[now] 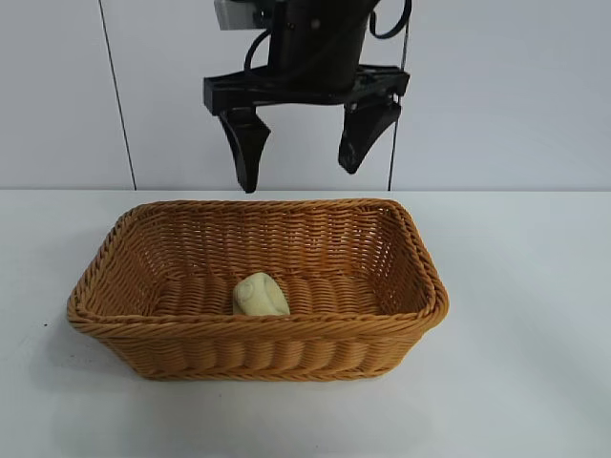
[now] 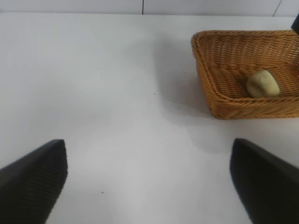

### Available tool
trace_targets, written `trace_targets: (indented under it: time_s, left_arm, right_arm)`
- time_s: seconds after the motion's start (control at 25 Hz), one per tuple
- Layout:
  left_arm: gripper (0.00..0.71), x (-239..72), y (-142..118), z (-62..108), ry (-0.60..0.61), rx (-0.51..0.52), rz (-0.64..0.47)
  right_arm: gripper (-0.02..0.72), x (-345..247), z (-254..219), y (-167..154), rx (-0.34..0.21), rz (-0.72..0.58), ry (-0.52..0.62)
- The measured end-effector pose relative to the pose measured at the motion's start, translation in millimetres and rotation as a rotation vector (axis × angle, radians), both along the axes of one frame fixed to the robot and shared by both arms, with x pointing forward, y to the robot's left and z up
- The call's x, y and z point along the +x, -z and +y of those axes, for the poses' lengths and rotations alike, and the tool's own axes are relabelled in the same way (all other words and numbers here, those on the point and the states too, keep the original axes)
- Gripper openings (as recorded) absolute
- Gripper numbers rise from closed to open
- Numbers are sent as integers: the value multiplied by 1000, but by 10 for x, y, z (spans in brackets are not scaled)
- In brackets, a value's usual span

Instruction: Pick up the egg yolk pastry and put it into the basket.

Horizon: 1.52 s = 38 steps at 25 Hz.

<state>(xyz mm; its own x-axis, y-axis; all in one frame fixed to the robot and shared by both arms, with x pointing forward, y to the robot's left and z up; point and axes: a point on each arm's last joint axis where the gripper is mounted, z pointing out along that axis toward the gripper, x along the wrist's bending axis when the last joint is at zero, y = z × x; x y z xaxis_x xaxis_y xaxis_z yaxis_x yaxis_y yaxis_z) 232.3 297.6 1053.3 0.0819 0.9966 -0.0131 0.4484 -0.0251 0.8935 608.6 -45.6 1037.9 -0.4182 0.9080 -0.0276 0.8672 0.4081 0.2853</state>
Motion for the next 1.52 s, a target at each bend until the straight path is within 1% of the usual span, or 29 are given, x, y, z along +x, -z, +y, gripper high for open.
trace_targets:
  time_s: [0.12, 0.24, 0.4, 0.68, 0.84, 0.96, 1.12, 1.2, 1.36, 1.52]
  left_arm:
    - [693, 0, 0, 0, 0, 0, 0]
    - [693, 0, 0, 0, 0, 0, 0]
    - [693, 0, 0, 0, 0, 0, 0]
    - [693, 0, 0, 0, 0, 0, 0]
    - [693, 0, 0, 1, -1, 1, 0]
    - [693, 0, 1, 2, -1, 2, 1]
    - [693, 0, 1, 2, -2, 2, 1]
    - [693, 0, 1, 2, -2, 2, 1]
    - [693, 0, 1, 2, -2, 2, 1]
    - [693, 0, 1, 2, -2, 2, 1]
  right_arm:
    - [694, 88, -131, -16, -3, -4, 36]
    - [694, 223, -359, -16, -12, -8, 93]
    - [694, 455, -841, -18, -31, -17, 206]
    - [694, 738, -1852, -20, -53, -21, 425]
    - [694, 786, -2318, -20, -55, -18, 525]
    - [694, 790, -2529, -18, -35, -9, 575]
    - [694, 787, -2569, -12, -9, 3, 585]
    - [694, 749, -2564, -10, -7, 12, 580]
    - [694, 513, -2569, -13, -27, 57, 555]
    - [694, 77, -2570, -75, -46, 108, 530]
